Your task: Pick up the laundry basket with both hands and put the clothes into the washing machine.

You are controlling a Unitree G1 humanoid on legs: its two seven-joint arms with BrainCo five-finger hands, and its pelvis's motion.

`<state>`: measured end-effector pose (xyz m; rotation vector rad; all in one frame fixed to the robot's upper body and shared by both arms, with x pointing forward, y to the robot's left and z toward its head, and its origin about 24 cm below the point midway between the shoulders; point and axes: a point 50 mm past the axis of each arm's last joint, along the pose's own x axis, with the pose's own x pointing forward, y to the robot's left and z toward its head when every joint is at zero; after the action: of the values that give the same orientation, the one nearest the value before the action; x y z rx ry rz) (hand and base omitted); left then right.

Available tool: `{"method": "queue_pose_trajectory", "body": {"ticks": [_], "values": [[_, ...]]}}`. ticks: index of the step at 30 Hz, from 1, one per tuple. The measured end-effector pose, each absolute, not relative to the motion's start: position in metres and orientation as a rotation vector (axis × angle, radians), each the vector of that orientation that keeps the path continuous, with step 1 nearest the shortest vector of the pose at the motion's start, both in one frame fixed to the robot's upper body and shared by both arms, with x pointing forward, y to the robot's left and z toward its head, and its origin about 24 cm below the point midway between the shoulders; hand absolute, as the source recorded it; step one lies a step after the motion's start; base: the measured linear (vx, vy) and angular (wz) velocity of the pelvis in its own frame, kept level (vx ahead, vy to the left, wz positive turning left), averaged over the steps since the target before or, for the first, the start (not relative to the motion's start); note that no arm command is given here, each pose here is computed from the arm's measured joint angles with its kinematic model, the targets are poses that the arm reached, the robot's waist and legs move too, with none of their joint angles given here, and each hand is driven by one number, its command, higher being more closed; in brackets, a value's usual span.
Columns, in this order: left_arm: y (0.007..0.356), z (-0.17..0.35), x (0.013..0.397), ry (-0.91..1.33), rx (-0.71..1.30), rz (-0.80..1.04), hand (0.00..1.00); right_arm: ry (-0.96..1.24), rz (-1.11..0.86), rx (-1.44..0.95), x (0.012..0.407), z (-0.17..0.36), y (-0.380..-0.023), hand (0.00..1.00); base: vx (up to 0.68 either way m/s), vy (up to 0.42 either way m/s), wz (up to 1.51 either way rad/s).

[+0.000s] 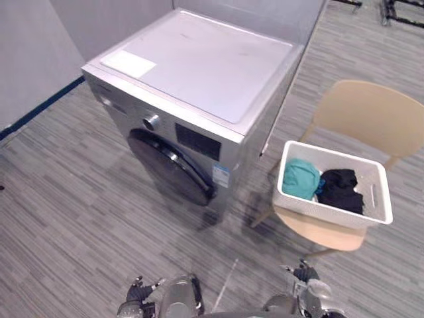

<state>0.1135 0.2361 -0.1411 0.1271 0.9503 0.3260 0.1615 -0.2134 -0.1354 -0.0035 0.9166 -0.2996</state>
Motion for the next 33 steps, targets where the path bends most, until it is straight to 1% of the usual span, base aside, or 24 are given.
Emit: {"method": "queue_pose_trajectory", "body": {"ticks": [1, 3, 5, 7, 17, 19, 22, 23, 25, 29, 33], "values": [[0.233, -0.141, 0.118, 0.947, 0.147, 0.305, 0.00, 0.898, -0.274, -0.049, 0.168, -0.132, -0.213, 0.00, 0.21, 0.013, 0.93], [0.225, -0.142, 0.120, 0.941, 0.137, 0.286, 0.00, 0.889, -0.253, -0.088, 0.168, -0.130, -0.215, 0.00, 0.24, 0.011, 0.82], [0.220, -0.143, 0.119, 0.945, 0.121, 0.285, 0.00, 0.856, -0.210, -0.109, 0.175, -0.126, -0.210, 0.00, 0.21, -0.042, 0.36], [0.214, -0.146, 0.114, 0.960, 0.105, 0.280, 0.00, 0.804, -0.154, -0.121, 0.188, -0.119, -0.198, 0.00, 0.17, -0.085, 0.52], [0.202, -0.147, 0.116, 0.958, 0.082, 0.268, 0.00, 0.760, 0.029, -0.150, 0.200, -0.116, -0.156, 0.00, 0.11, -0.053, 0.39], [0.200, -0.146, 0.121, 0.945, 0.089, 0.265, 0.00, 0.728, 0.043, -0.156, 0.211, -0.110, -0.150, 0.00, 0.03, 0.003, 0.53], [0.190, -0.140, 0.140, 0.888, 0.067, 0.249, 0.00, 0.605, 0.032, -0.188, 0.251, -0.084, -0.149, 0.00, -0.03, -0.001, 0.34], [0.191, -0.138, 0.143, 0.881, 0.073, 0.252, 0.00, 0.578, 0.037, -0.187, 0.259, -0.077, -0.146, 0.00, -0.04, -0.045, 0.37], [0.191, -0.130, 0.161, 0.820, 0.063, 0.262, 0.00, 0.482, 0.033, -0.199, 0.283, -0.054, -0.140, 0.00, 0.00, -0.095, 0.36], [0.188, -0.126, 0.164, 0.789, 0.047, 0.278, 0.00, 0.375, 0.020, -0.192, 0.305, -0.026, -0.131, 0.00, -0.12, -0.080, -0.03], [0.188, -0.120, 0.171, 0.744, 0.039, 0.283, 0.00, 0.224, -0.012, -0.178, 0.339, 0.020, -0.125, 0.00, -0.16, -0.014, 0.06]]}}
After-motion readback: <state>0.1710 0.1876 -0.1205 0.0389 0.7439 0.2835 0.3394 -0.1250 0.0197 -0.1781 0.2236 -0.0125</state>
